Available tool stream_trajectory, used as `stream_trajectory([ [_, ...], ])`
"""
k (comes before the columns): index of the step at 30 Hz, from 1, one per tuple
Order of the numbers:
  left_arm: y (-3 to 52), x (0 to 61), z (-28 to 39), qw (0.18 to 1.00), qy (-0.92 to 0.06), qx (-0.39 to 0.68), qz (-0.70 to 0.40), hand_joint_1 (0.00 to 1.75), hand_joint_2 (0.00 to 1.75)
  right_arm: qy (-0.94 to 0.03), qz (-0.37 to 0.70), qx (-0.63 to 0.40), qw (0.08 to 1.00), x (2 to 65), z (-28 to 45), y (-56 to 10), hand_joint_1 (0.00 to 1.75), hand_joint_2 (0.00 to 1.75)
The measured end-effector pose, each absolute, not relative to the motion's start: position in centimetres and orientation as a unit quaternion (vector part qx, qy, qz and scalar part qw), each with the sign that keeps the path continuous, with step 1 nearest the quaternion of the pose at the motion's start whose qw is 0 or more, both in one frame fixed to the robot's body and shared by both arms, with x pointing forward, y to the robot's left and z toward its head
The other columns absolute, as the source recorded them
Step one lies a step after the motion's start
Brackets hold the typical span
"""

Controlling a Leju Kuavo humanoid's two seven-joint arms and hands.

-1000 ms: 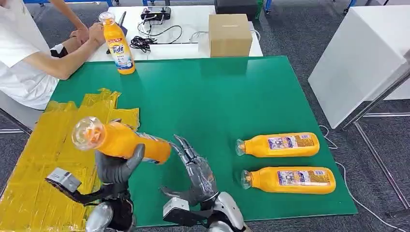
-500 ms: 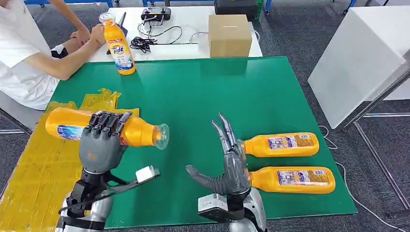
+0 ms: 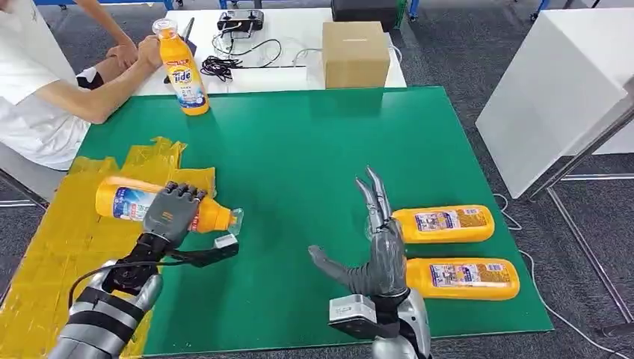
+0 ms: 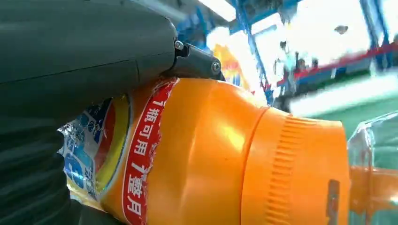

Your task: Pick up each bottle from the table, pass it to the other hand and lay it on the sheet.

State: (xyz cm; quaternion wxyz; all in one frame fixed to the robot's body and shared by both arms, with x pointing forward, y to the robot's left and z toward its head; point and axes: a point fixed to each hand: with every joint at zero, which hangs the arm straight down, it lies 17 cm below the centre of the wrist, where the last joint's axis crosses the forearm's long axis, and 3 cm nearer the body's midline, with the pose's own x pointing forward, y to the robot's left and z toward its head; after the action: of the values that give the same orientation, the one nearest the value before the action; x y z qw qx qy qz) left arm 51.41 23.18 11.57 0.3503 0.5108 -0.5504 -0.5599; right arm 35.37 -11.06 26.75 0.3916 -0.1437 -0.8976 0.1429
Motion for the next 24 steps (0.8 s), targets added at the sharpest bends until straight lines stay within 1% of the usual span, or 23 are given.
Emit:
stream_trajectory([
  [4,25.3,52.4,6.8,0.443,-0.505,0.458,-0.582,1.75,1.75,-0.895,0.145,-0.151,0.394,35.5,26.7,-11.2,0.00,1.75],
  [8,26.9,53.6,5.5,0.473,-0.484,0.450,-0.583,1.75,1.75,-0.894,0.143,-0.154,0.395,35.7,26.8,-11.3,0.00,1.75],
  [9,27.3,53.9,5.5,0.479,-0.479,0.452,-0.581,0.58,1.75,-0.894,0.143,-0.154,0.396,35.7,26.8,-11.3,0.00,1.75],
  [10,27.8,54.2,5.4,0.487,-0.473,0.454,-0.576,0.00,1.75,-0.894,0.142,-0.155,0.396,35.7,26.8,-11.3,0.00,1.75],
  [15,30.0,55.1,4.7,0.523,-0.449,0.467,-0.554,0.00,1.75,-0.890,0.145,-0.153,0.404,36.0,26.5,-11.3,0.00,1.75],
  [24,30.5,55.2,3.9,0.543,-0.445,0.459,-0.545,0.00,1.75,-0.888,0.146,-0.154,0.407,36.2,26.3,-11.3,0.00,1.75],
])
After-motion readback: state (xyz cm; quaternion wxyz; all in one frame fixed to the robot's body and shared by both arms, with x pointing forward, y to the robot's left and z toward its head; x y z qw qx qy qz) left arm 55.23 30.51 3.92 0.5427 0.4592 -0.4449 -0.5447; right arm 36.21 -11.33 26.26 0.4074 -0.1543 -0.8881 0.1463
